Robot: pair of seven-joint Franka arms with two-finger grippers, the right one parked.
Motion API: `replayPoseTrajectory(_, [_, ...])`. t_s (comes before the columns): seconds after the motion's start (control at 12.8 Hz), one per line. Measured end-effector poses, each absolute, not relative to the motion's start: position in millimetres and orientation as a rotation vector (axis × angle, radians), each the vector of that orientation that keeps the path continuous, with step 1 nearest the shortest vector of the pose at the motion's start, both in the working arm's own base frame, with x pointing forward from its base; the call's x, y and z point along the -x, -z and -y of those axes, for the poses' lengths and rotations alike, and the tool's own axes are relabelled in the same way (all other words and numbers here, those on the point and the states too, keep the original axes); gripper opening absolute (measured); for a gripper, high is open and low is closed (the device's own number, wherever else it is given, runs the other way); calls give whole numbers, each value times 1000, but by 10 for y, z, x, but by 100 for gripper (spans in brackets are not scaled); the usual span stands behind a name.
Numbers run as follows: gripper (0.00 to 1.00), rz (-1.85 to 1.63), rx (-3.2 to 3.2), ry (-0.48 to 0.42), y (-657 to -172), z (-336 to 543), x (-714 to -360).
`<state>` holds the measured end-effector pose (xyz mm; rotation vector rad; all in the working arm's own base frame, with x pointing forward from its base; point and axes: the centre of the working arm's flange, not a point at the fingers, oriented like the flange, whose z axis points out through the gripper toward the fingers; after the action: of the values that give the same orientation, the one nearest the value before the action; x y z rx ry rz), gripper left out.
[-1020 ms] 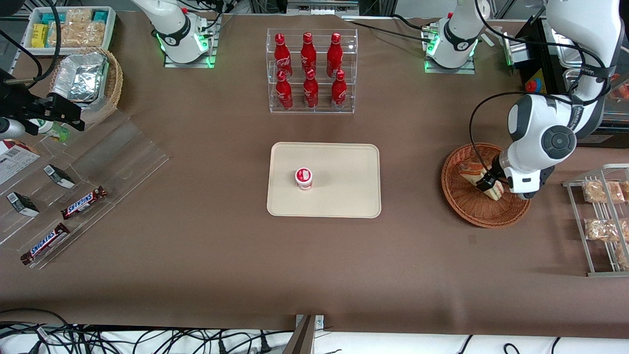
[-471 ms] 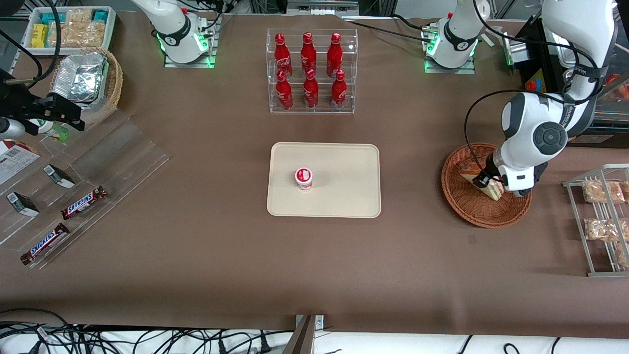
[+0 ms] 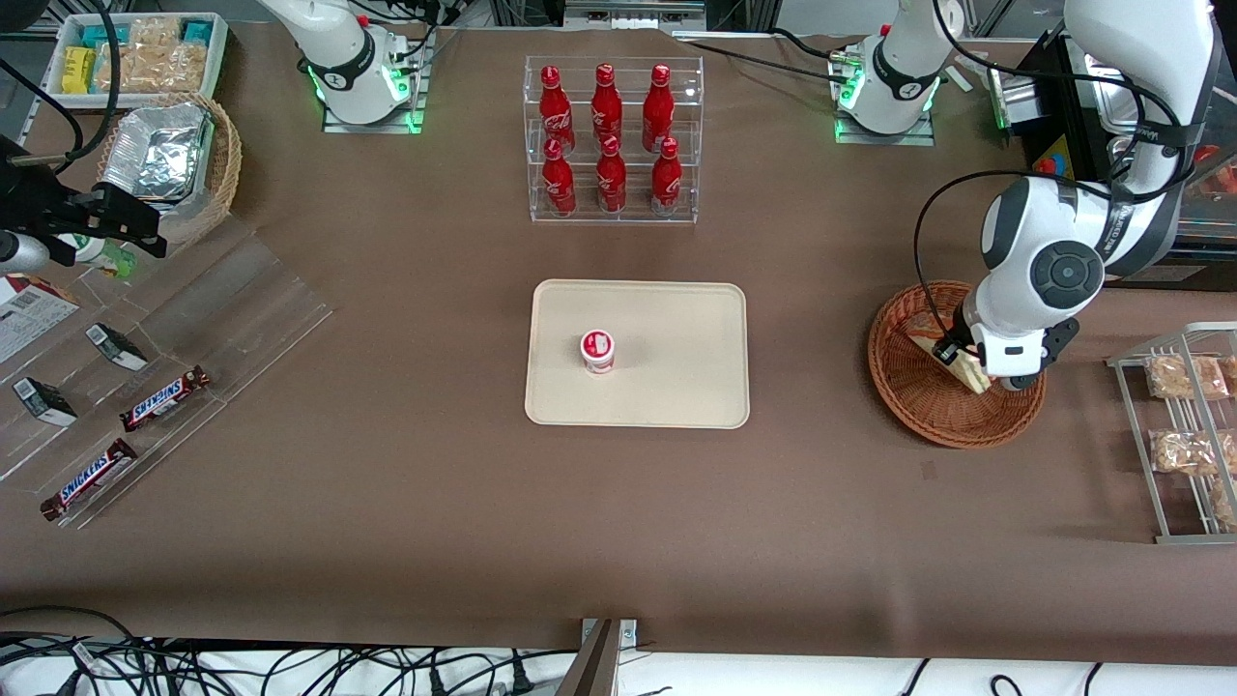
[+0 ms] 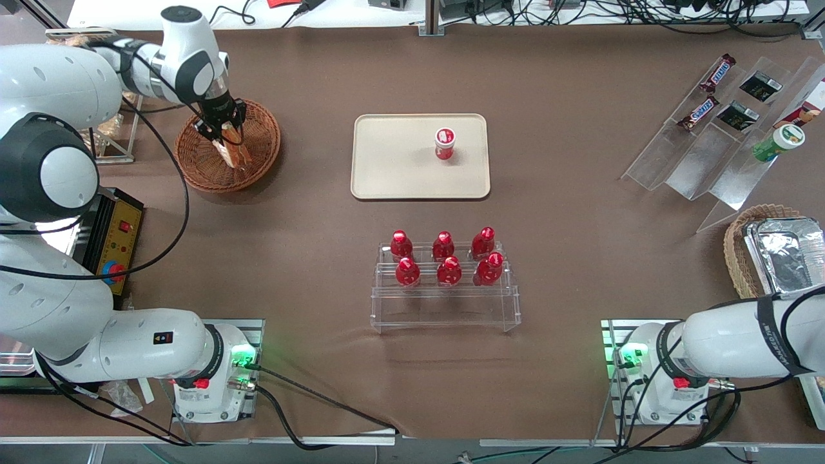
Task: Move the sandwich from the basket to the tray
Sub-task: 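Carry the sandwich with the left gripper over the cream tray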
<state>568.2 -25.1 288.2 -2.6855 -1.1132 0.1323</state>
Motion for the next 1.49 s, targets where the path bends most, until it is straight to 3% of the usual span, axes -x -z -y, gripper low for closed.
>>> replayPoseTrajectory(0.24, [41, 878, 2722, -210, -3458, 537, -5861])
replayPoseTrajectory(0.39, [41, 729, 2775, -209, -3825, 882, -5932])
replayPoseTrajectory(0.78, [41, 363, 2957, -213, -4193, 2114, -5700])
replayPoseTrajectory(1.1, [41, 171, 3030, -230, -4129, 2901, -5470])
replayPoseTrajectory(1.49, [41, 148, 3056, -171, -3485, 3843, -5254])
